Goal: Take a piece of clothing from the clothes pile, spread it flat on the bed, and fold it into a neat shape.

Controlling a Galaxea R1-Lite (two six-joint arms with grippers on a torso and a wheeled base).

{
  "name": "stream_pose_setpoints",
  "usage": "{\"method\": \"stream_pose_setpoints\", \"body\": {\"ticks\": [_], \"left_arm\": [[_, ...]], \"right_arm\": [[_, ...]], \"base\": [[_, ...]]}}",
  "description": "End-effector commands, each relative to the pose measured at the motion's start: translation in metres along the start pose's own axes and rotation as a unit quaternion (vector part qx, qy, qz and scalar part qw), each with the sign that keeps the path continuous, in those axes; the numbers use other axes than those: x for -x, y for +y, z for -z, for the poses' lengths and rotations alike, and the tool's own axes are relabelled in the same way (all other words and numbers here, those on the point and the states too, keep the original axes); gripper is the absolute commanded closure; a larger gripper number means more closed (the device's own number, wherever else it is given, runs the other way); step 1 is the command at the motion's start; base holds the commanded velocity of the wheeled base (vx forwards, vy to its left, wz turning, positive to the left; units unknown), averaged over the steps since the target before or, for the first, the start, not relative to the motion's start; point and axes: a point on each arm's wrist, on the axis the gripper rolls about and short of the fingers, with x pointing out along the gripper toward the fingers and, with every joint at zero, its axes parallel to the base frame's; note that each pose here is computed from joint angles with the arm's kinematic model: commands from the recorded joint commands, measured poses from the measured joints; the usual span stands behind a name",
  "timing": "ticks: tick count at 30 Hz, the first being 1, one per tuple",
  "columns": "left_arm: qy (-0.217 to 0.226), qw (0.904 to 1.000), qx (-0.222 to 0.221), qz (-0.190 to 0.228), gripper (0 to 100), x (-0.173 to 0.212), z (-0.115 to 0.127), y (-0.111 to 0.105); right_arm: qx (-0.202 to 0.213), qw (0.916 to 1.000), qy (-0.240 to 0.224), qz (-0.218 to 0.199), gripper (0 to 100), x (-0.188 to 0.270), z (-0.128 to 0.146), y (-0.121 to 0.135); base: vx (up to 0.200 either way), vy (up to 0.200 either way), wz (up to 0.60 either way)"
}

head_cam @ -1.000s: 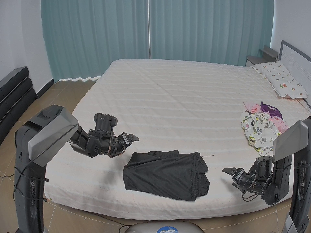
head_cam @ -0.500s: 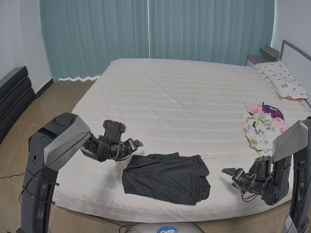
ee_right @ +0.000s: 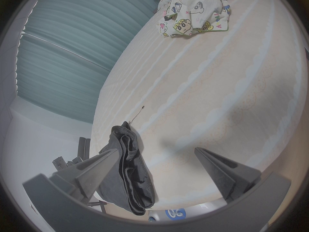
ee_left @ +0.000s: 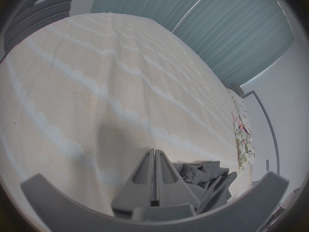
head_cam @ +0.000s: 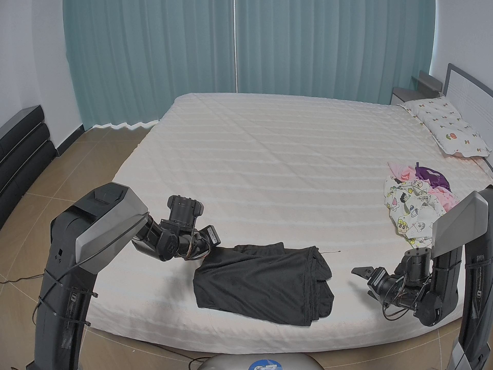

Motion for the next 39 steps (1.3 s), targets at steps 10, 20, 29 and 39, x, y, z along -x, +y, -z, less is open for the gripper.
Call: {"method": "stream_pose_setpoints", "body": {"ticks": [10, 20, 29, 39], "left_arm": [[-0.049, 0.9982, 0.025, -0.025, 100, -0.004, -0.013, 0.002], [-0.077, 0.9952, 0.053, -0.029, 100, -0.006, -0.030, 0.009], [-0.070, 0.9952, 0.059, -0.035, 100, -0.005, -0.030, 0.015], [-0.044, 0.9978, 0.043, -0.022, 0, -0.009, -0.012, -0.001]], "right_arm": [[0.001, 1.0000, -0.005, -0.006, 0, 0.000, -0.001, 0.001], [0.001, 1.0000, -0.005, -0.006, 0, 0.000, -0.001, 0.001], [0.001, 0.9999, -0.006, -0.008, 0, -0.001, -0.001, 0.002], [0.001, 1.0000, -0.005, -0.008, 0, -0.001, -0.001, 0.002]], "base": [[0.000, 0.000, 0.00], [0.000, 0.000, 0.00], [0.000, 0.000, 0.00], [0.000, 0.000, 0.00]]}}
